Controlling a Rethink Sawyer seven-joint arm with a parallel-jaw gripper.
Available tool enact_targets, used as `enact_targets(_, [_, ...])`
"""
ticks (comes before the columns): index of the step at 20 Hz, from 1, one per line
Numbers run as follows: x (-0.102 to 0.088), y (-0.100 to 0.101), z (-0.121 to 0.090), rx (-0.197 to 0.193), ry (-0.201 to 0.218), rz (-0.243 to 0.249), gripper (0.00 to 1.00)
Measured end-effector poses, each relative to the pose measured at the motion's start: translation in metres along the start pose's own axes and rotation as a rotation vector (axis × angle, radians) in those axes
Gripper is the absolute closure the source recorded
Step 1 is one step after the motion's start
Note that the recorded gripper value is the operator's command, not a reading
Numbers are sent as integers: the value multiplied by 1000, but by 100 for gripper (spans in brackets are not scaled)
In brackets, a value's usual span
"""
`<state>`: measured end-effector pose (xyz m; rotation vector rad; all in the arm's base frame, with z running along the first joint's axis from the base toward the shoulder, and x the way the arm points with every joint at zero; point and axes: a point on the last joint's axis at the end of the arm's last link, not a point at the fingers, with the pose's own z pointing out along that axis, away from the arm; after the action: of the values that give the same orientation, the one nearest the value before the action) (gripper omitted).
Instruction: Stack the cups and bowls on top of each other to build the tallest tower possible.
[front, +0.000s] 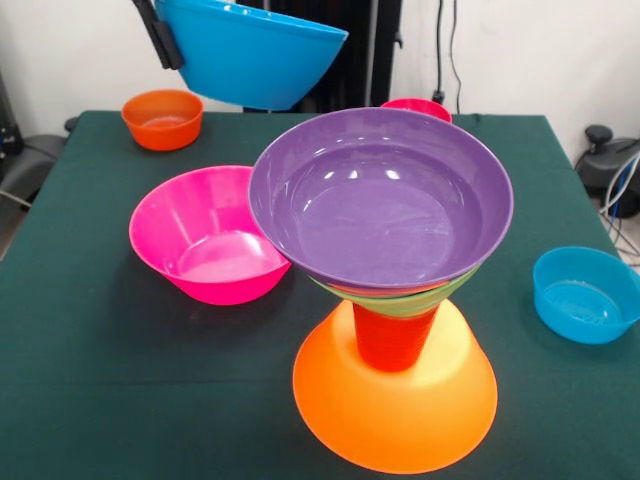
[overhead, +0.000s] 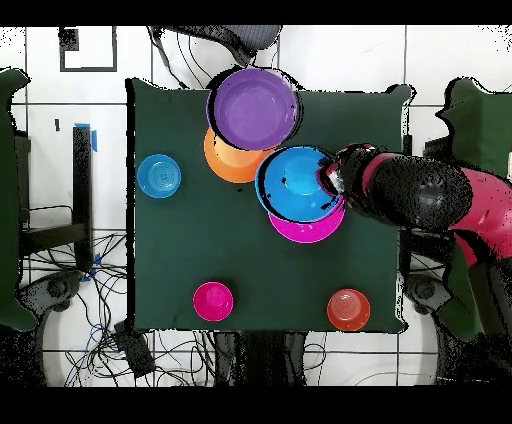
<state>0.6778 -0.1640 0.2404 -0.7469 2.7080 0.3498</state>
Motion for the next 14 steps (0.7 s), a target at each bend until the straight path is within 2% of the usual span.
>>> enact_targets(7, [-26,-6,-4,24,-24,2,100])
enact_targets(14, [-50,-22,-26,36,-86,48,100])
